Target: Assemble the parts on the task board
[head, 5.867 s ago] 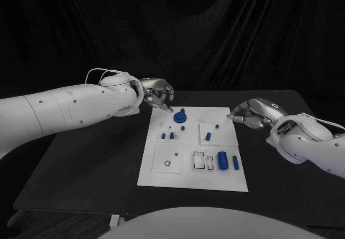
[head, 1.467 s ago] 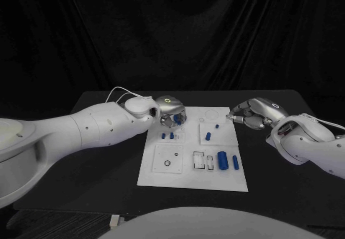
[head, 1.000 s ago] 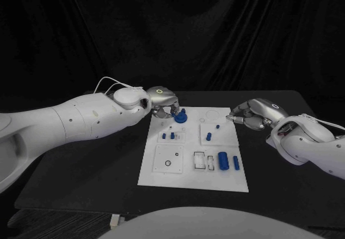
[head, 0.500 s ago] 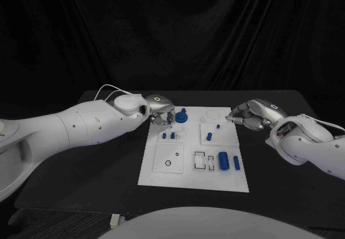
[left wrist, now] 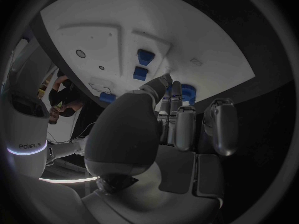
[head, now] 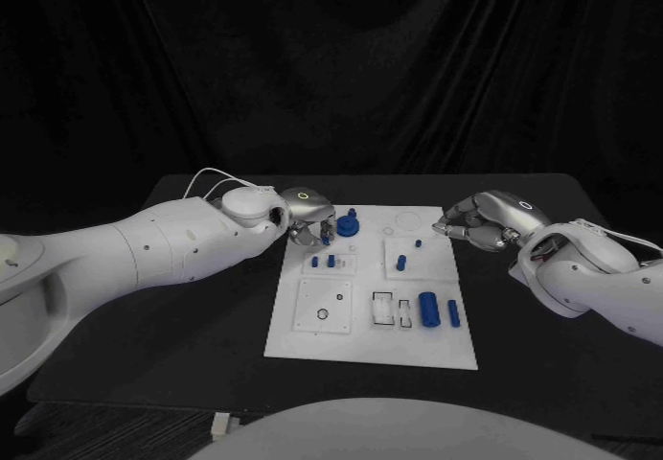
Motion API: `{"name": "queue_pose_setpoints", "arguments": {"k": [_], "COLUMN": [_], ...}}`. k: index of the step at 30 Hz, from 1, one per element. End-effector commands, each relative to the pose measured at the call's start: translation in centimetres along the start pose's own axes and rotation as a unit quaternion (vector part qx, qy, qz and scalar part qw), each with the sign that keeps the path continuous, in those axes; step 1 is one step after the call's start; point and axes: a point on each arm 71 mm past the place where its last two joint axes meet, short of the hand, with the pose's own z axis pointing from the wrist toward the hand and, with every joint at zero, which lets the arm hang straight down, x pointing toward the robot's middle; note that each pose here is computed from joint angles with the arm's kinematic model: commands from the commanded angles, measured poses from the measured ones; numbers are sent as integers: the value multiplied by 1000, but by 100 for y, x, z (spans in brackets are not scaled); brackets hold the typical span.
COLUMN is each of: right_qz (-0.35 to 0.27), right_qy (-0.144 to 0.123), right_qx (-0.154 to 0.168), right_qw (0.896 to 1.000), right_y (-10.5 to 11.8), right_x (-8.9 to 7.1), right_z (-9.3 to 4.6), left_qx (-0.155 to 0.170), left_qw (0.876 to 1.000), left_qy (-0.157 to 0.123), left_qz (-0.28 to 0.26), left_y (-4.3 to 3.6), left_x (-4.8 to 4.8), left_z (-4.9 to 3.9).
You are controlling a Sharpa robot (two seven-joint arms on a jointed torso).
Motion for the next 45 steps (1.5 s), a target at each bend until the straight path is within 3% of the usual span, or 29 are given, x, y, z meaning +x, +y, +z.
{"name": "queue_pose_setpoints", "arguments": {"k": [1,13,45], "right_qz": [0,0,0], "right_qy": [2,1,2], "right_qx": [7,7,10], "right_qw": [1000,1000,1000], "right_y": [-10,-13,-17], "right_x": [10,6,11], "right_z": [-8,-14,-14], "left_qx": [-2,-11,-5], "left_qw": [1000,1000,1000], "left_qy": [4,12,21], "left_qz": [-1,-3,-6], "left_y": [-6,8,-57], "left_x": [16,47,71], "left_z": [13,35,84]}}
